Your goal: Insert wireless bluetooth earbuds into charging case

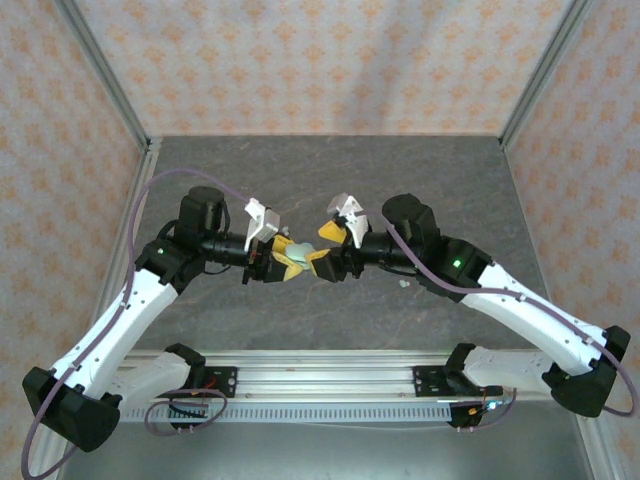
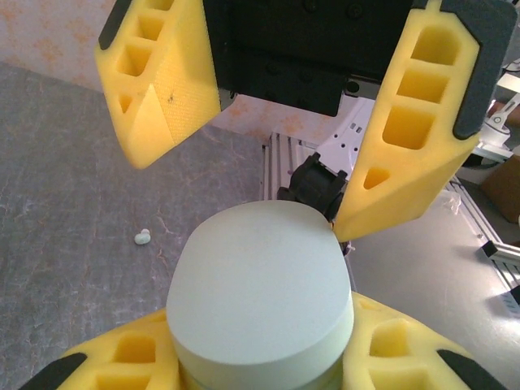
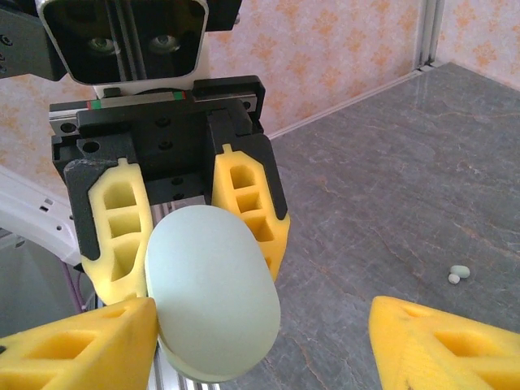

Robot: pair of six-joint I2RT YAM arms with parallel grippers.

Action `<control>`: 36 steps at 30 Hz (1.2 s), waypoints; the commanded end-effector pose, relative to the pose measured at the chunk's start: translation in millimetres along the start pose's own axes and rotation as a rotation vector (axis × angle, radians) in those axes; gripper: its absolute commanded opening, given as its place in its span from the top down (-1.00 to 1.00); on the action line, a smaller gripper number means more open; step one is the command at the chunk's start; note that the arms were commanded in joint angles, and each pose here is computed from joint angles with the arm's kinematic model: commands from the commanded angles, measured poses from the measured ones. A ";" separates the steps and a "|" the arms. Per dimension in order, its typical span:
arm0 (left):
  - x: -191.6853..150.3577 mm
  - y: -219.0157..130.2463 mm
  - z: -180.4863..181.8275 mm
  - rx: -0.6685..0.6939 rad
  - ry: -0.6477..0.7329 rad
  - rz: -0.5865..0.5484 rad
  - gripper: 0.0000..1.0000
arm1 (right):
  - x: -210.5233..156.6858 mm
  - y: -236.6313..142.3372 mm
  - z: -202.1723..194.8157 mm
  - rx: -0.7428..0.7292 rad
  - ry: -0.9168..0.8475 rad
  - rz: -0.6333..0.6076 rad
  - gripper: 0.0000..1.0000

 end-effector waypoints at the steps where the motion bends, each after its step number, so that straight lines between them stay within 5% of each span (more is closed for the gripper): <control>1: 10.4 -3.2 -8.1 -0.032 0.046 -0.021 0.87 | 10.8 -2.1 0.5 0.000 -0.030 -0.023 -0.37; 9: 11.4 -2.9 -7.4 -0.033 0.047 -0.021 0.87 | 8.9 -2.0 8.7 0.104 -0.032 -0.019 -0.59; 18: 12.4 -3.2 -8.1 -0.035 0.048 -0.022 0.87 | 1.9 11.4 1.9 0.086 -0.024 0.059 -0.58; 36: 11.9 -4.0 -10.4 -0.045 0.052 -0.023 0.87 | 3.1 10.3 -15.3 -0.051 -0.023 0.071 0.11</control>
Point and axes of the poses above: each hand's point on the last joint's axis, 136 mm out from that joint toward the fingers, its own y axis out along the fingers, its own z axis along the line the jaws close on, x = y × z, the point moved 9 cm from there along -y, back along the fingers
